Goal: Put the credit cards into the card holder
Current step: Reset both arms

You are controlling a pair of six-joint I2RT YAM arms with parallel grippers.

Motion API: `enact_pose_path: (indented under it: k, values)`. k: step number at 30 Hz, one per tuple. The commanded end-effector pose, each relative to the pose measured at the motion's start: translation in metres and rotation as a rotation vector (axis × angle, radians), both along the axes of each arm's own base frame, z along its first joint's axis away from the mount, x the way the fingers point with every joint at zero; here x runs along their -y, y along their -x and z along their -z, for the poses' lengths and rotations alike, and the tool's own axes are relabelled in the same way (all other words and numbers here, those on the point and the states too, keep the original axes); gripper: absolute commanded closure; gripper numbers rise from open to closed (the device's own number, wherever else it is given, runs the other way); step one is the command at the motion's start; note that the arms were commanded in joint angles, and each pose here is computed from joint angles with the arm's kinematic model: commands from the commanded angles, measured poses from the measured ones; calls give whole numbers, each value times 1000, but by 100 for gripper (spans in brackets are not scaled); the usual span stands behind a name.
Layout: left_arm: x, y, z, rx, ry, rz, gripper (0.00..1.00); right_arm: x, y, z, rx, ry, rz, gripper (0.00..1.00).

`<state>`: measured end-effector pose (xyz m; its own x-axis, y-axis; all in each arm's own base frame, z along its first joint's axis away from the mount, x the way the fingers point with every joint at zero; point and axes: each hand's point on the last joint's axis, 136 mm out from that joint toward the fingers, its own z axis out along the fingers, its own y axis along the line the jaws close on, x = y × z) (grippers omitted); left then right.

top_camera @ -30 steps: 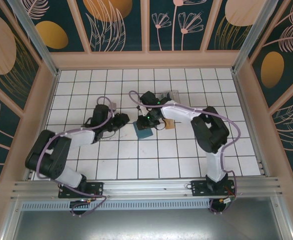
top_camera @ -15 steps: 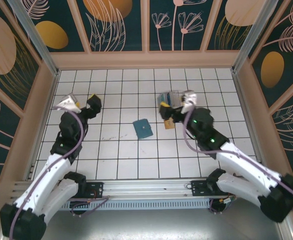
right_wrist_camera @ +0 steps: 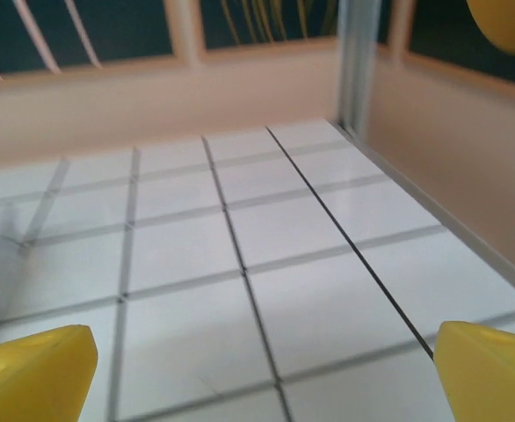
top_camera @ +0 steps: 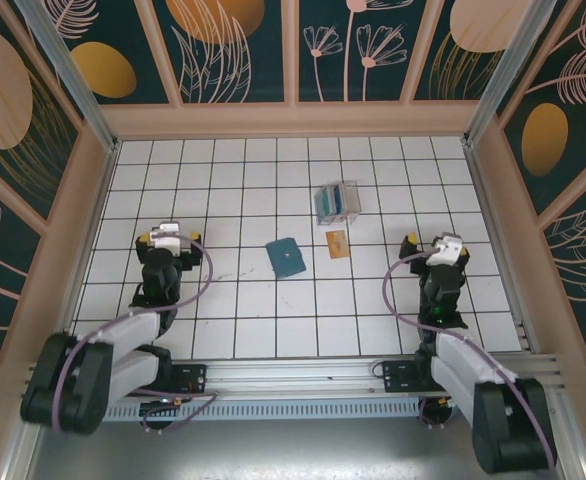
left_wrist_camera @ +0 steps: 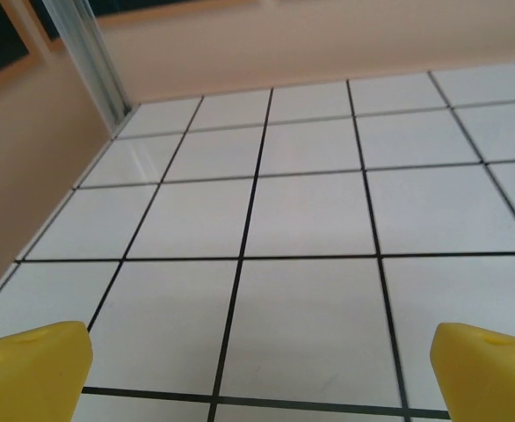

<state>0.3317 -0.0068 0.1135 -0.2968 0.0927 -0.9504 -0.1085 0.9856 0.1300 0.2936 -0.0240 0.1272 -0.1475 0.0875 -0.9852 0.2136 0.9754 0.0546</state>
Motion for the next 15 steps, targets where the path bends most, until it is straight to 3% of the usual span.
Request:
enact_pose_path:
  k: [1,8,10,14,15]
  values:
    - [17,-30,-22,71,25,127,1,-1,-13,-36,181,-10,-21,1]
    - [3,-56,-29,158,128,126,1,8,-45,-29,188,-69,-30,1]
    - [-14,-56,-25,172,192,94,1,6,-56,-13,144,-75,-52,1]
    - [-18,-44,-27,251,200,80,1,-4,-77,1,68,-52,-107,1]
    - [-19,-46,-22,211,197,73,1,-4,-77,4,49,-54,-100,1]
